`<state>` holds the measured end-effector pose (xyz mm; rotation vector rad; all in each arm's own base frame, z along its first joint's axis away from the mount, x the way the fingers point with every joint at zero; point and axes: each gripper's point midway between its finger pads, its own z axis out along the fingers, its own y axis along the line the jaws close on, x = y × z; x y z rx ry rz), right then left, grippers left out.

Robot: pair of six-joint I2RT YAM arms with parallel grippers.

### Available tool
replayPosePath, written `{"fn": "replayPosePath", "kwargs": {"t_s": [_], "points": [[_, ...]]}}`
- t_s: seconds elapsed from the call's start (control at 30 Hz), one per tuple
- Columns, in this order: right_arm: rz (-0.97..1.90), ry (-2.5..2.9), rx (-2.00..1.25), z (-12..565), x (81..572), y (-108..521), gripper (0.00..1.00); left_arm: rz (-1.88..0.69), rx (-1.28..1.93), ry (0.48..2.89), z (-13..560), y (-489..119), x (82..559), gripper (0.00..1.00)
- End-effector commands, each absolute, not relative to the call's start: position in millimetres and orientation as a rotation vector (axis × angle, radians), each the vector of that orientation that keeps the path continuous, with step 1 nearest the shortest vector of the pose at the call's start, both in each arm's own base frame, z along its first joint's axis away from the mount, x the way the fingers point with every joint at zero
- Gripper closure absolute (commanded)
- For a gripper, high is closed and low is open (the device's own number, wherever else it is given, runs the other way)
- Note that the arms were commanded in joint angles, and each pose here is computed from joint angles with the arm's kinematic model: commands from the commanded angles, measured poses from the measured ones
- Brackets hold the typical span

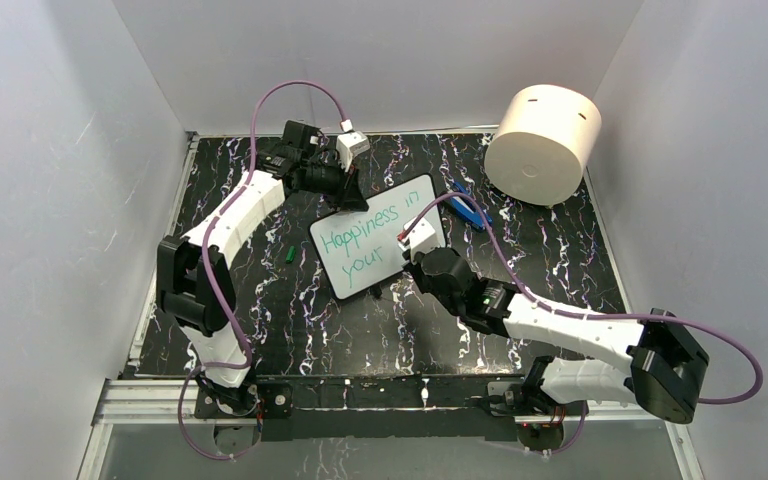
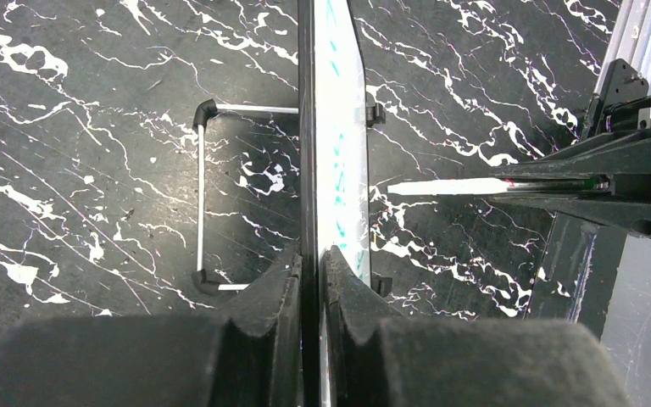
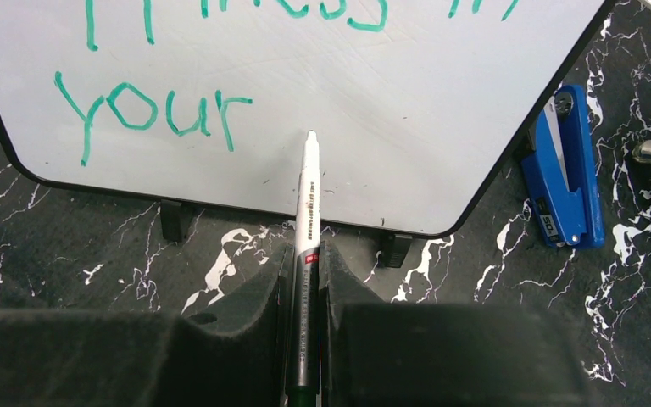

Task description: Write a sentence on the whiteboard

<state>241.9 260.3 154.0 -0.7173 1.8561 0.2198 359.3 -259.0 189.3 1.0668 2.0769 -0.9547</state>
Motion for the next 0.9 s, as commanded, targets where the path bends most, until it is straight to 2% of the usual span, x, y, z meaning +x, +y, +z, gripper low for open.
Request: {"fn": "replayPosePath", "kwargs": {"t_s": [0.0,0.87], "points": [[0.256,1.78,-0.664,184.0,251.6,274.6,1.0,-0.914,1.101,2.204,159.2,-247.9,335.2,1.0],[0.241,1.783,-0.654,178.2,256.6,279.0,1.0,-0.938,1.088,2.226,150.7,-249.4,333.8,1.0]]}}
